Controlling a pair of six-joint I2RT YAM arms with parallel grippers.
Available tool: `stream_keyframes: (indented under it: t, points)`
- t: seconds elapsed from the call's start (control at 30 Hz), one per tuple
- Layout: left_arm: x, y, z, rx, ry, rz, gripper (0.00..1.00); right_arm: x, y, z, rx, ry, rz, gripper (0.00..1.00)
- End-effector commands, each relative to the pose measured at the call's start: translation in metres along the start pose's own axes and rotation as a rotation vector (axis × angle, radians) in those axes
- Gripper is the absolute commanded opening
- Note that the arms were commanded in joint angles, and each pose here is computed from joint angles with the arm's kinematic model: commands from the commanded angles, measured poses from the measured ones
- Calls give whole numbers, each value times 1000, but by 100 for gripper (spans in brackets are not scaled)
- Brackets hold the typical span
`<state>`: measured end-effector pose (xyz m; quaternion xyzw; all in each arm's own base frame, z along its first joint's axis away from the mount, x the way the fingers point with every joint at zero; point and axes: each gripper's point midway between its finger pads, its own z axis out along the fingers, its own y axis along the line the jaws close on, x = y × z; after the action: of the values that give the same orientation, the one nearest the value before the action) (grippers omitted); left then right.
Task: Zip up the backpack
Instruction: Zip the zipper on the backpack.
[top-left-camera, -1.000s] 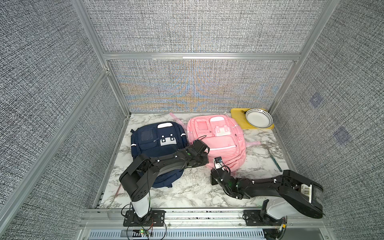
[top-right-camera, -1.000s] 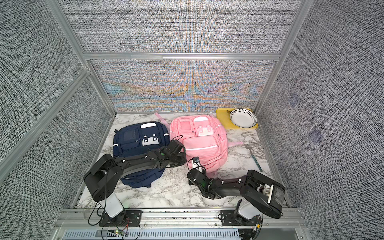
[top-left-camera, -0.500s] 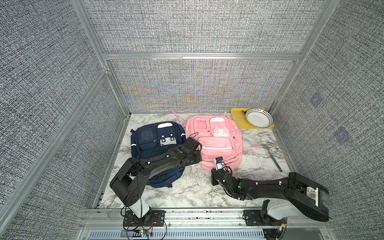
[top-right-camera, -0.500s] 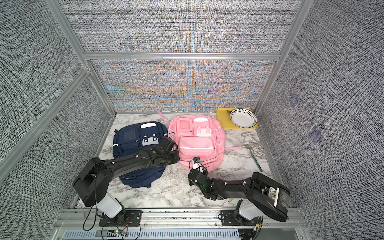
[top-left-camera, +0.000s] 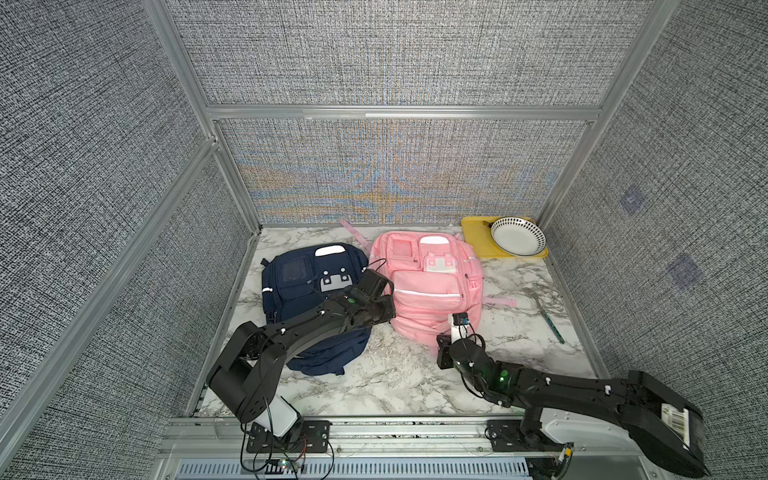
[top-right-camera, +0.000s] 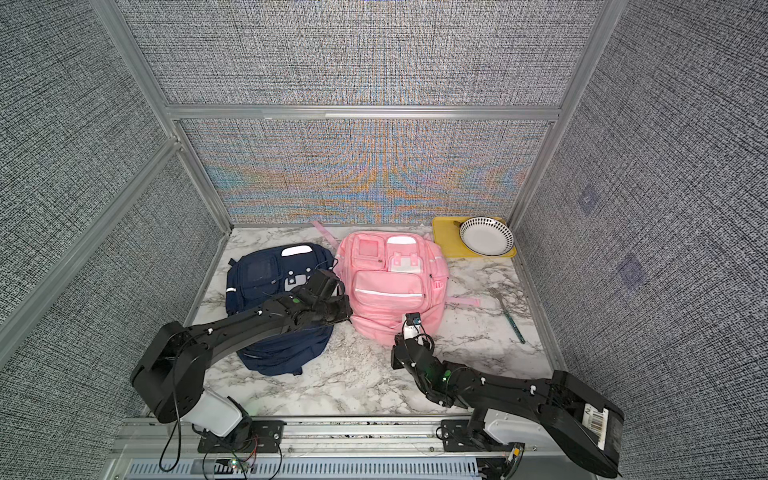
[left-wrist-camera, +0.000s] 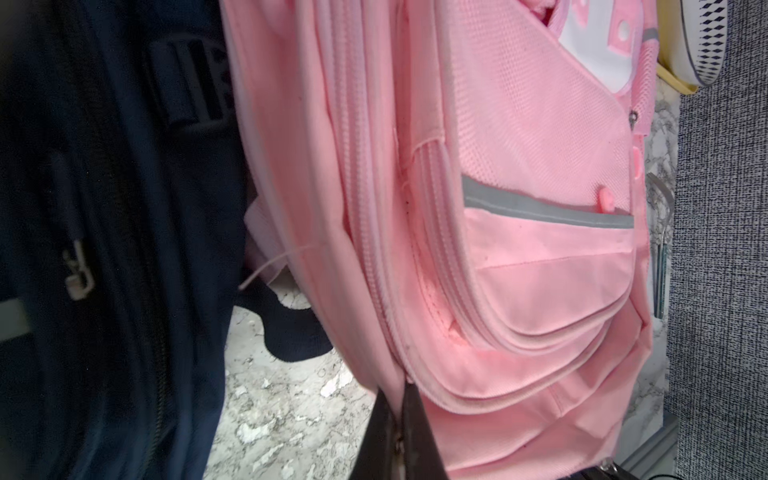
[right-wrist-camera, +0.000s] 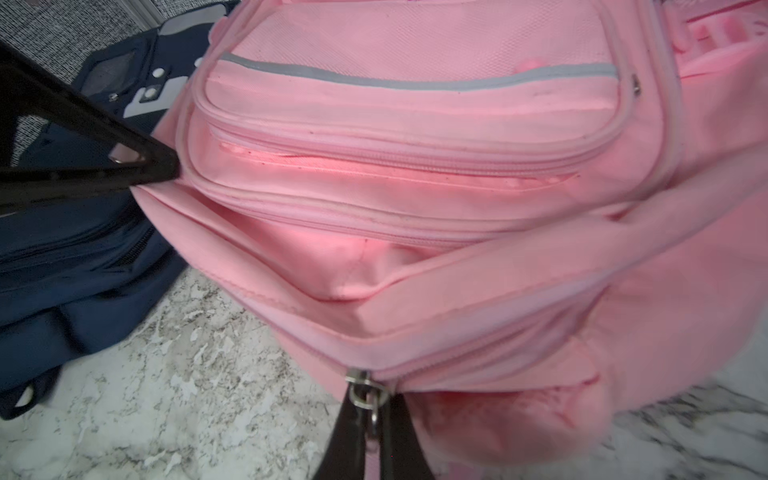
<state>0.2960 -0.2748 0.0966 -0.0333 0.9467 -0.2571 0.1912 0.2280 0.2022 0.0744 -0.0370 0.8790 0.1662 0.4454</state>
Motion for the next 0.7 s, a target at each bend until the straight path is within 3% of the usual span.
stream_keyframes:
  t: [0.0,0.17,0.3,0.57,0.67]
  points:
    - [-27,35,-3,-174,-120,16,0,19,-41,-3,171,38,-46,0]
    - [-40,45,1,-203,-123,16,0,28,-37,2,135,53,-23,0]
    - [-33,33,13,-142,-71,8,2,27,-27,10,118,55,-36,0]
    - [-7,29,2,-118,-68,-1,39,24,-13,17,90,50,-53,0]
    - [-3,22,-15,-127,-87,28,43,25,-12,18,85,47,-53,0]
